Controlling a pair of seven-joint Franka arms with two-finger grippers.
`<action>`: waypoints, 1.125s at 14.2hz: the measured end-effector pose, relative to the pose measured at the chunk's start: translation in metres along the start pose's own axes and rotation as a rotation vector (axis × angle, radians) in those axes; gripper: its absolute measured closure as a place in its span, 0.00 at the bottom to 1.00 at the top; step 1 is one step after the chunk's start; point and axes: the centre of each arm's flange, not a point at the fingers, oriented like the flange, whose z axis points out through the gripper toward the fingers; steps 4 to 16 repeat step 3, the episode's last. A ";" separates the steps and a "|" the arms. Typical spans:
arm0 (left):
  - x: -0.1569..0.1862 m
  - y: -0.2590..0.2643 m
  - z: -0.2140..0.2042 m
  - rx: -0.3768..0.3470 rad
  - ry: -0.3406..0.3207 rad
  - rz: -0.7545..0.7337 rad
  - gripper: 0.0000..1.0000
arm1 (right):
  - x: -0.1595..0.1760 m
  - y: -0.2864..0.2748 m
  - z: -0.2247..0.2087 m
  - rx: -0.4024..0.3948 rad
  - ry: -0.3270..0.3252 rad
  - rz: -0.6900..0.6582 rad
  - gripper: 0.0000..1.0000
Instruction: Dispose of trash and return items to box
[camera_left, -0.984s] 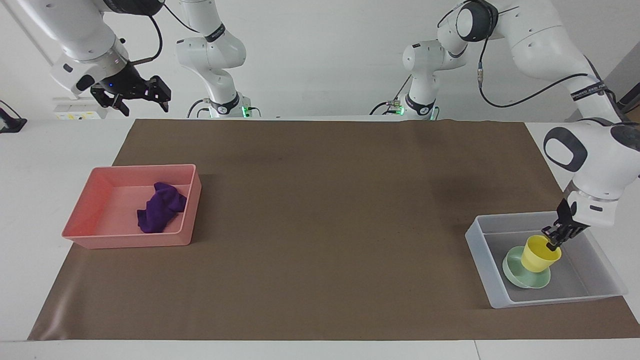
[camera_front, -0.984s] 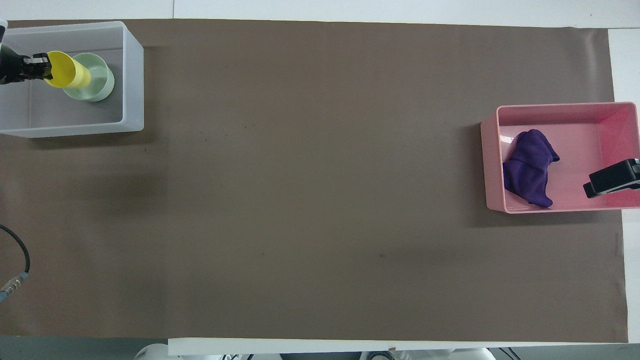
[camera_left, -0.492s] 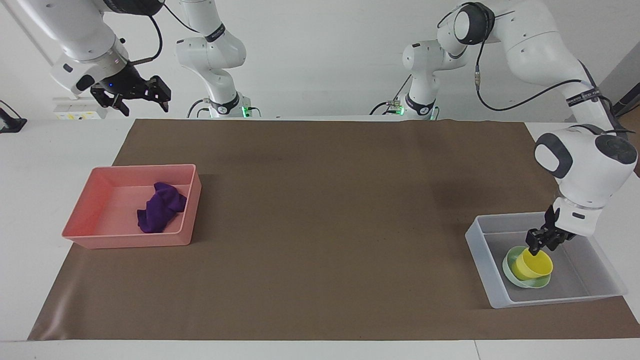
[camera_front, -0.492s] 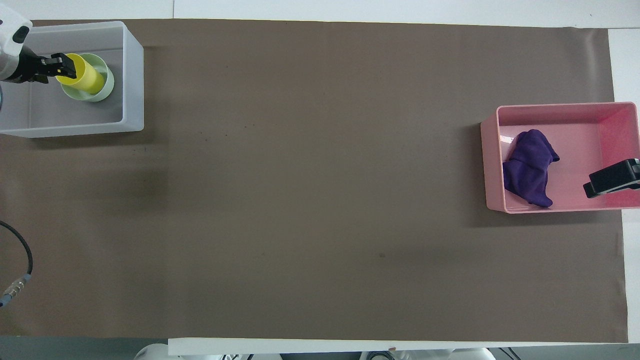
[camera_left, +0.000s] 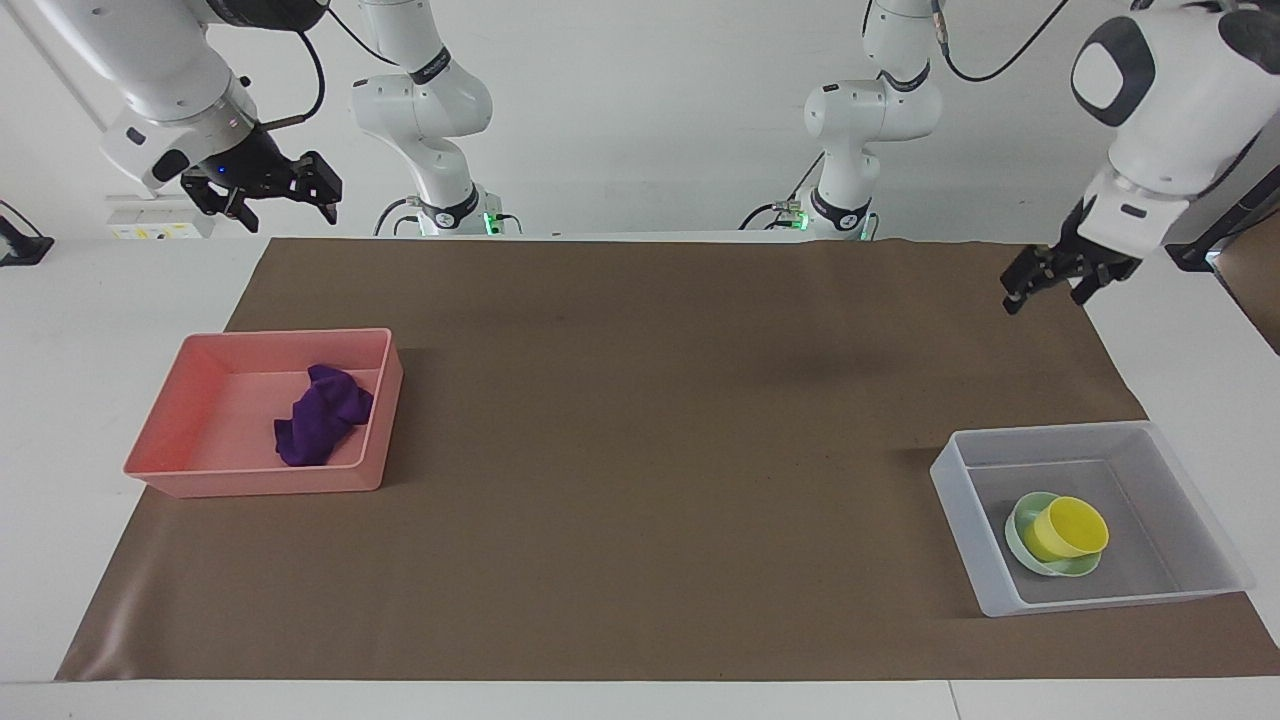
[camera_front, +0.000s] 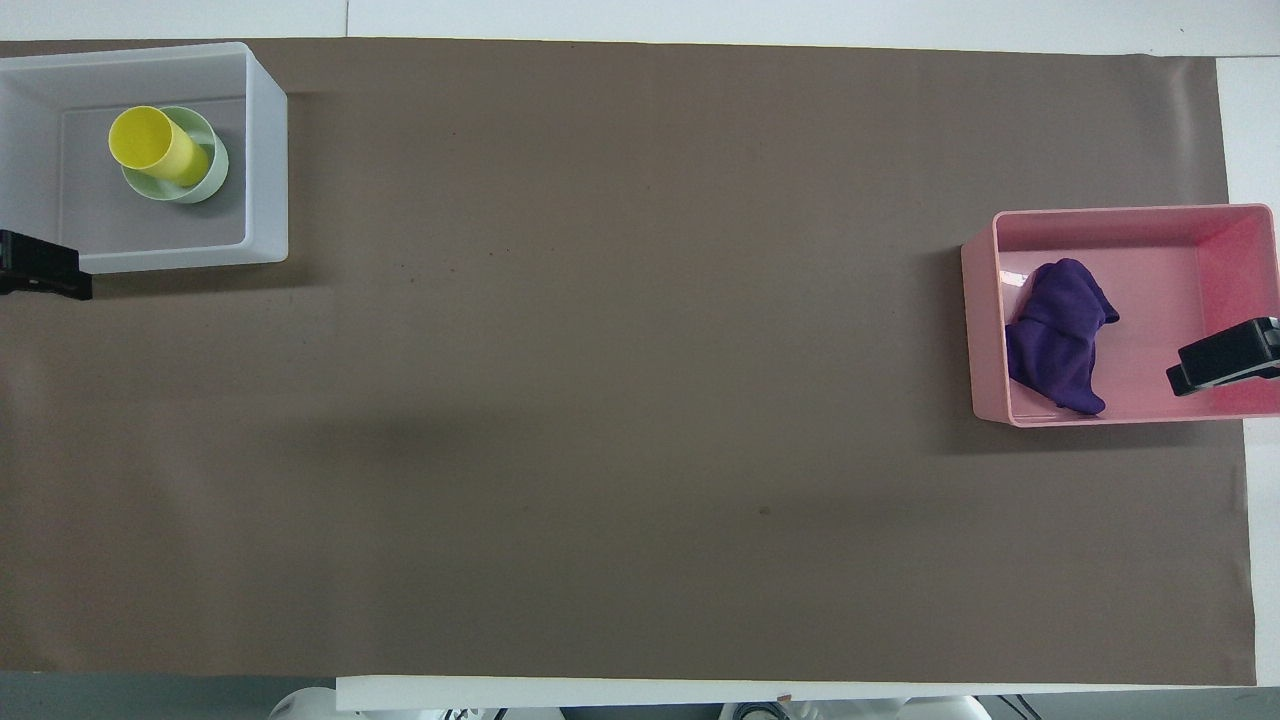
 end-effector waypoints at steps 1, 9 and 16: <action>-0.010 0.001 -0.018 -0.002 0.026 0.015 0.00 | 0.000 0.000 0.000 0.000 0.000 0.000 0.00; -0.015 0.000 -0.041 -0.009 0.041 0.030 0.00 | 0.000 0.000 0.000 0.000 0.000 0.000 0.00; -0.015 0.000 -0.041 -0.009 0.041 0.030 0.00 | 0.000 0.000 0.000 0.000 0.000 0.000 0.00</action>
